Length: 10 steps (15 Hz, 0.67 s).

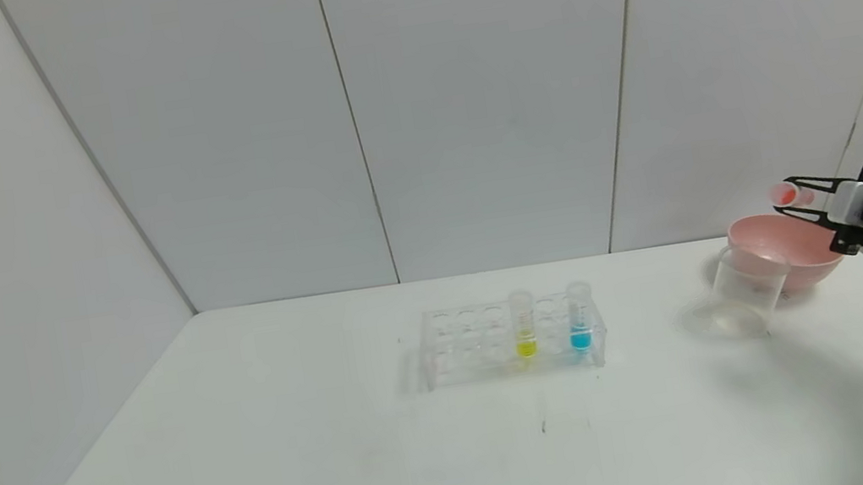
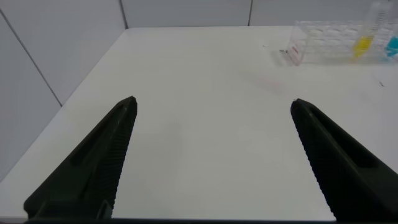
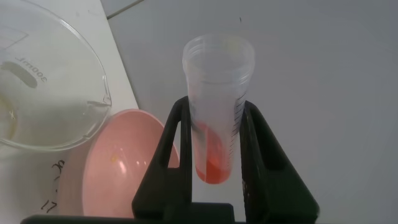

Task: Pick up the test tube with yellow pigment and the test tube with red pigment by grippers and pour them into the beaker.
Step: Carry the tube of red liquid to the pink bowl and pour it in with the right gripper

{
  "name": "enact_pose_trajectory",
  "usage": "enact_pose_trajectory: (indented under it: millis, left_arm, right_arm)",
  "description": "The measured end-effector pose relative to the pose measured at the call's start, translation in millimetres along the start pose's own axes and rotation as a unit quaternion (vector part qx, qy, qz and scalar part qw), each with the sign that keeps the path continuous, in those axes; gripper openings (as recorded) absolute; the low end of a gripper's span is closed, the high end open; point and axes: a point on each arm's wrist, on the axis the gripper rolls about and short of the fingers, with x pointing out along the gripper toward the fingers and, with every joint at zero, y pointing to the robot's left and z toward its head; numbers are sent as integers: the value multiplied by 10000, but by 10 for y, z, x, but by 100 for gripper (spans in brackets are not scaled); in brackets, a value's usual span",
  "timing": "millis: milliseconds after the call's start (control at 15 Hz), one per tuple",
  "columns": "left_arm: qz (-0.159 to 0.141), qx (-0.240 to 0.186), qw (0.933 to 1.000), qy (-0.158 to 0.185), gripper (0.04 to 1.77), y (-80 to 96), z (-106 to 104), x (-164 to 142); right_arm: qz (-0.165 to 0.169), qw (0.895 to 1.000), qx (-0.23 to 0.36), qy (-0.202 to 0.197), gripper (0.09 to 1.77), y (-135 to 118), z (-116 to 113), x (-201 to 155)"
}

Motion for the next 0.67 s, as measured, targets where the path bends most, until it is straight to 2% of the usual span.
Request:
enact_pose_trajectory:
  millis: [400, 667]
  left_arm:
    - [0, 0, 10000, 0, 176, 0, 0, 0]
    - [0, 2, 10000, 0, 176, 0, 0, 0]
  right_arm:
    - [-8, 9960, -890, 105, 51, 31, -55, -72]
    - [1, 9954, -957, 91, 51, 93, -37, -80]
